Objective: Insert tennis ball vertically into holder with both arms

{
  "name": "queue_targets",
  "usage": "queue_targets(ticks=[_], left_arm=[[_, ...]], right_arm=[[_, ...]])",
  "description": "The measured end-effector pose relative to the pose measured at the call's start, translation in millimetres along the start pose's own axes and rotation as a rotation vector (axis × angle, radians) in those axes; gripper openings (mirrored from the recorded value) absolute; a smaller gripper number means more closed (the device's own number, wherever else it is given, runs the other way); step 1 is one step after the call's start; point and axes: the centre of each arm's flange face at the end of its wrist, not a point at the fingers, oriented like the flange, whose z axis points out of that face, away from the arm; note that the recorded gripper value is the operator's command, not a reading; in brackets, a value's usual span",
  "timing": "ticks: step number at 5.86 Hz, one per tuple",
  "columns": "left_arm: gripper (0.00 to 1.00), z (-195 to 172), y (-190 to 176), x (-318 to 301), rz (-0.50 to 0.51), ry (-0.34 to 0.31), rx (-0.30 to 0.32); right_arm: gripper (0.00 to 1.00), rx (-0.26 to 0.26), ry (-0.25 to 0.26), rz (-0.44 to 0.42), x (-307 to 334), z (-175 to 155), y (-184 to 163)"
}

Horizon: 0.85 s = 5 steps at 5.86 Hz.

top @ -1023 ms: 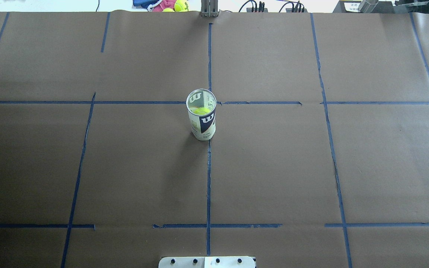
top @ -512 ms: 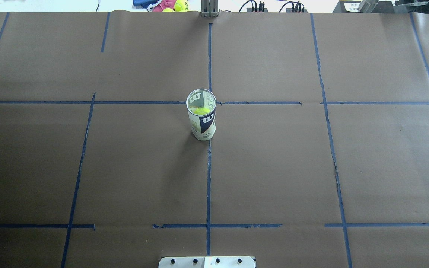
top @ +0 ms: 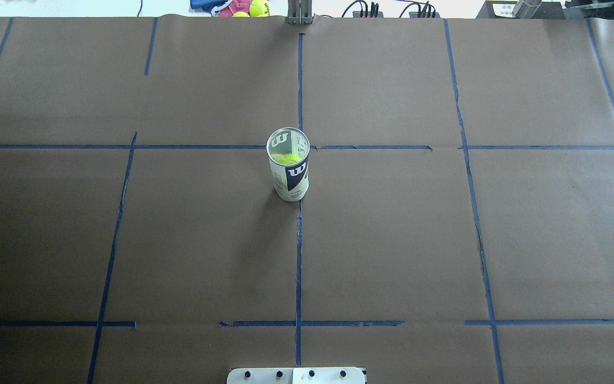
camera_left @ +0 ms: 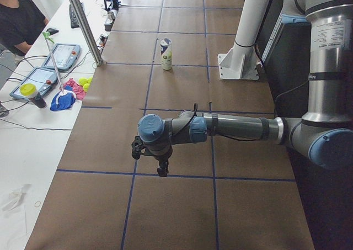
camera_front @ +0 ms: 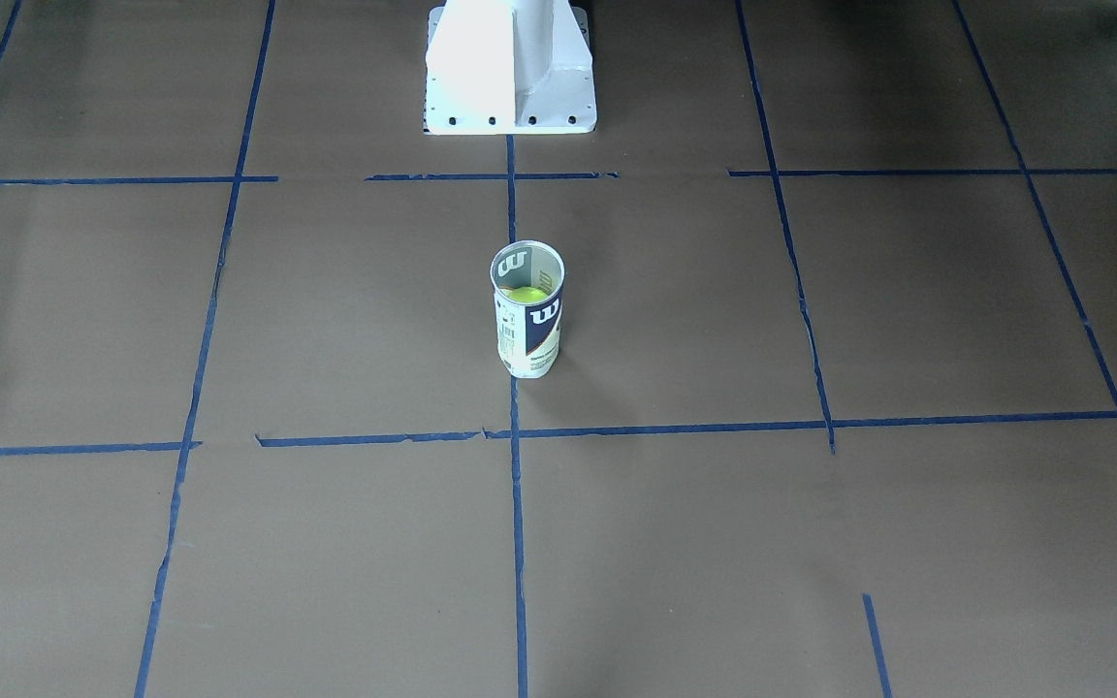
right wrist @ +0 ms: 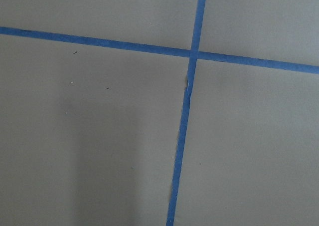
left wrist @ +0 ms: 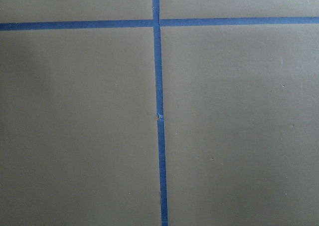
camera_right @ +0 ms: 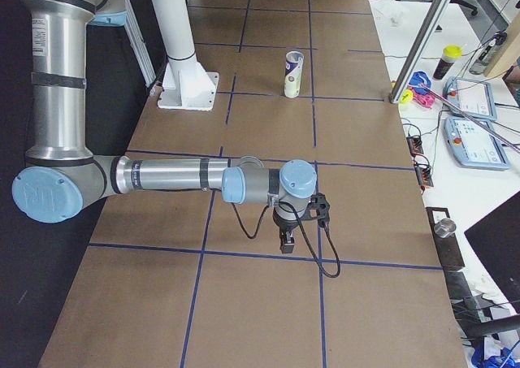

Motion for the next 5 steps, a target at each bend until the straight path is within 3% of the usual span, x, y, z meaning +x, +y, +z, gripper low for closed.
queue_targets(ticks=[5], left_arm=[[1.00,6,17,-6,-0.006,0.002,-0.007]], right_arm=[[1.00,-0.008,-0.002,0.009,4,4,4]])
